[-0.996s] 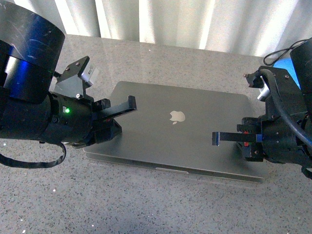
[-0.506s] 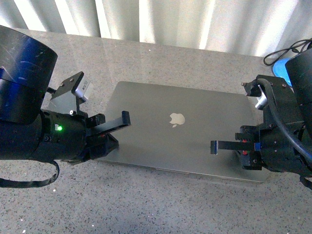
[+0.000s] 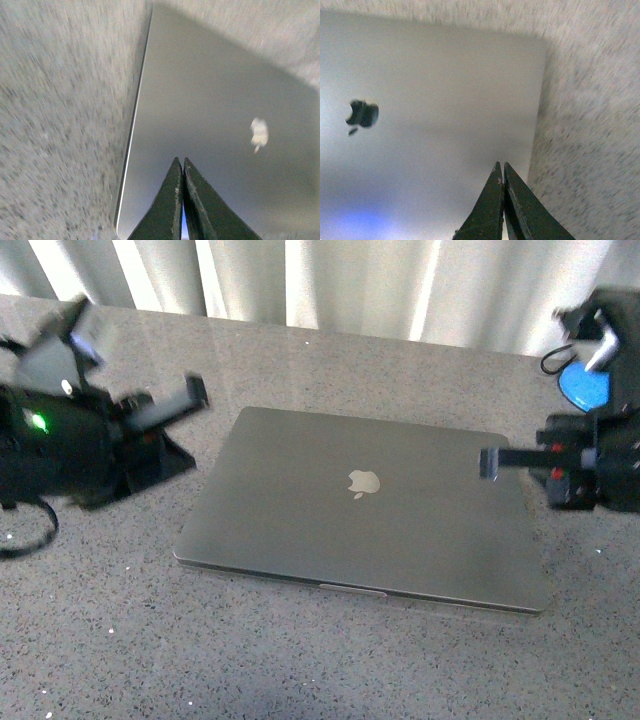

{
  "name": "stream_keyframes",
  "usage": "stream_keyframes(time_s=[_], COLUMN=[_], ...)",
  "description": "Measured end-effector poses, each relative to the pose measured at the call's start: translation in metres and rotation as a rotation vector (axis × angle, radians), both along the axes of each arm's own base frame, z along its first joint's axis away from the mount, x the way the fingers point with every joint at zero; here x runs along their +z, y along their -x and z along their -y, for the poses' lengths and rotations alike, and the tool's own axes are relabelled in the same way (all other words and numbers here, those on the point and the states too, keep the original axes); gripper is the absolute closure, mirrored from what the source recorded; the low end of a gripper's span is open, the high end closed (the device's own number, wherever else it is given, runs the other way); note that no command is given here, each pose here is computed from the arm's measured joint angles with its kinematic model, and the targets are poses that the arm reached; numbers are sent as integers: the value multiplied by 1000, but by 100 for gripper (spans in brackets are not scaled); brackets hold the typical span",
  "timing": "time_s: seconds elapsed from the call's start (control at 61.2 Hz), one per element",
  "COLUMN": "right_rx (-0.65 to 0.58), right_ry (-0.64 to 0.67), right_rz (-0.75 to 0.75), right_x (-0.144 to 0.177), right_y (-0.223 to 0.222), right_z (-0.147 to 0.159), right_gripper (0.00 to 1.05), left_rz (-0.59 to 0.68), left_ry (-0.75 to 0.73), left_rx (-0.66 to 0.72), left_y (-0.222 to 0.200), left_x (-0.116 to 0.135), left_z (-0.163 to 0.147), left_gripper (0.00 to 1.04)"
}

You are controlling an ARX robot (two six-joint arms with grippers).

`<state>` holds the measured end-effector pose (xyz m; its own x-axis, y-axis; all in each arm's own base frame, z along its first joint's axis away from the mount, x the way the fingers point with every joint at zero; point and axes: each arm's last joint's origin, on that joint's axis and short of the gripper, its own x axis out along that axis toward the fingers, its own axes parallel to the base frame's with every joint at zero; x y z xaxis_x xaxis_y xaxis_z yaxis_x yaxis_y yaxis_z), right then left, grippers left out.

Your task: Close laptop

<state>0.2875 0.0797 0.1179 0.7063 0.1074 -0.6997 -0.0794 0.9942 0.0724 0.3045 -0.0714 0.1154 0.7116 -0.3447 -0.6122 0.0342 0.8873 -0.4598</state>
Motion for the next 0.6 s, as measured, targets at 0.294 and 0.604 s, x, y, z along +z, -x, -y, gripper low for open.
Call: stream_keyframes(time_s=[0.294, 0.604], right_rx=[-43, -57], right_ry=[198, 215], right_rz=[404, 451], right_x=[91, 102], right_y=[22, 33], right_z=[29, 36], right_gripper=[101, 47], left_rz=[391, 568], left_ry=[-39, -208], left_rx=[249, 271], left_y=[11, 20], left_x=[89, 72], left_z=[-35, -37], left_gripper=[79, 54])
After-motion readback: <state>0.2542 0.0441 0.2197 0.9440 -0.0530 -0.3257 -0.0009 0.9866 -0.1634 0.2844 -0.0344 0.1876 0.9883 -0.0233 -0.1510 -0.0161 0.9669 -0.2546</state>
